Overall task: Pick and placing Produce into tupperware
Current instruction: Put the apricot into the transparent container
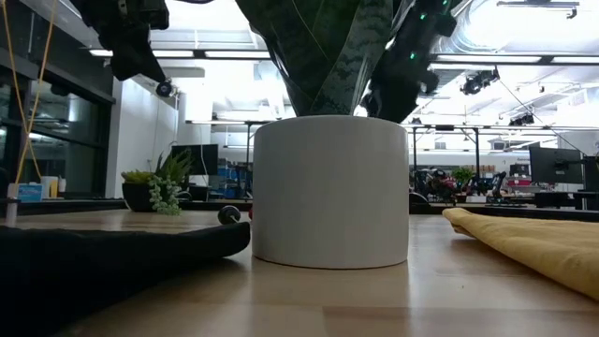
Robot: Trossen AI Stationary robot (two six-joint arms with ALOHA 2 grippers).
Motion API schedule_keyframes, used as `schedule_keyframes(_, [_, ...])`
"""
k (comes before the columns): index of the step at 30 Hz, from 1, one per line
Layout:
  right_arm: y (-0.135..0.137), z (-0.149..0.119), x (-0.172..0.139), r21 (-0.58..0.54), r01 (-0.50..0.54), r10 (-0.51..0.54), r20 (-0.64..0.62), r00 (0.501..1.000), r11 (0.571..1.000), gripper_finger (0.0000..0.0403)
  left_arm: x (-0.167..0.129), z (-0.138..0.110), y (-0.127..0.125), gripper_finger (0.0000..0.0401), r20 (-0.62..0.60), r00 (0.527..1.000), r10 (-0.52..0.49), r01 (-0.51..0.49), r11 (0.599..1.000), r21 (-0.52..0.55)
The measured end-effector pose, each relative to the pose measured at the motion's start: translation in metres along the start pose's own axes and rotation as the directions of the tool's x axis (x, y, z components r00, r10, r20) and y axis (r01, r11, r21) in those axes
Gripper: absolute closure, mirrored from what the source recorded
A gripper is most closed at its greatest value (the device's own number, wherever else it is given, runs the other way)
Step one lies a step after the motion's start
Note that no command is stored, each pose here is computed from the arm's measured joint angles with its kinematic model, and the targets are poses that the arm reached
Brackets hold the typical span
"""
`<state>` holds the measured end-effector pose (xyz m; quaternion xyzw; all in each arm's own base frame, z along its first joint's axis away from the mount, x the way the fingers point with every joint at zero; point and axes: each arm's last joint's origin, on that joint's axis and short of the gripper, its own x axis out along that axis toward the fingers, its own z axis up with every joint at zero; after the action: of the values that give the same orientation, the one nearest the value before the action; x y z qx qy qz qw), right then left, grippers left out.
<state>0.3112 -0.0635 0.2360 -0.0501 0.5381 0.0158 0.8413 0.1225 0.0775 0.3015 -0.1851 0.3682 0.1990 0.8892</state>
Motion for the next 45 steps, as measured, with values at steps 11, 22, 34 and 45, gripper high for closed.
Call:
schedule_keyframes(11, [0.0, 0.002, 0.031, -0.069, 0.052, -0.057, -0.069, 0.996, 0.996, 0.0243, 0.0, -0.002, 0.0, 0.04, -0.021, 1.0, 0.001, -0.002, 1.0, -0.025])
schedule_keyframes(22, [-0.001, 0.006, 0.039, -0.203, 0.032, -0.039, -0.033, 0.999, 0.979, 0.0243, 0.0, -0.002, 0.0, 0.04, -0.021, 1.0, 0.001, -0.002, 1.0, -0.024])
schedule_keyframes(34, [-0.003, 0.007, 0.058, -0.255, 0.024, -0.039, -0.055, 0.998, 0.967, 0.0243, 0.0, -0.002, 0.0, 0.04, -0.021, 1.0, 0.001, -0.002, 1.0, -0.026])
schedule_keyframes(45, [0.0, 0.021, 0.049, -0.142, 0.055, -0.061, -0.038, 0.997, 0.988, 0.0243, 0.0, -0.002, 0.0, 0.04, -0.021, 1.0, 0.001, -0.002, 1.0, -0.027])
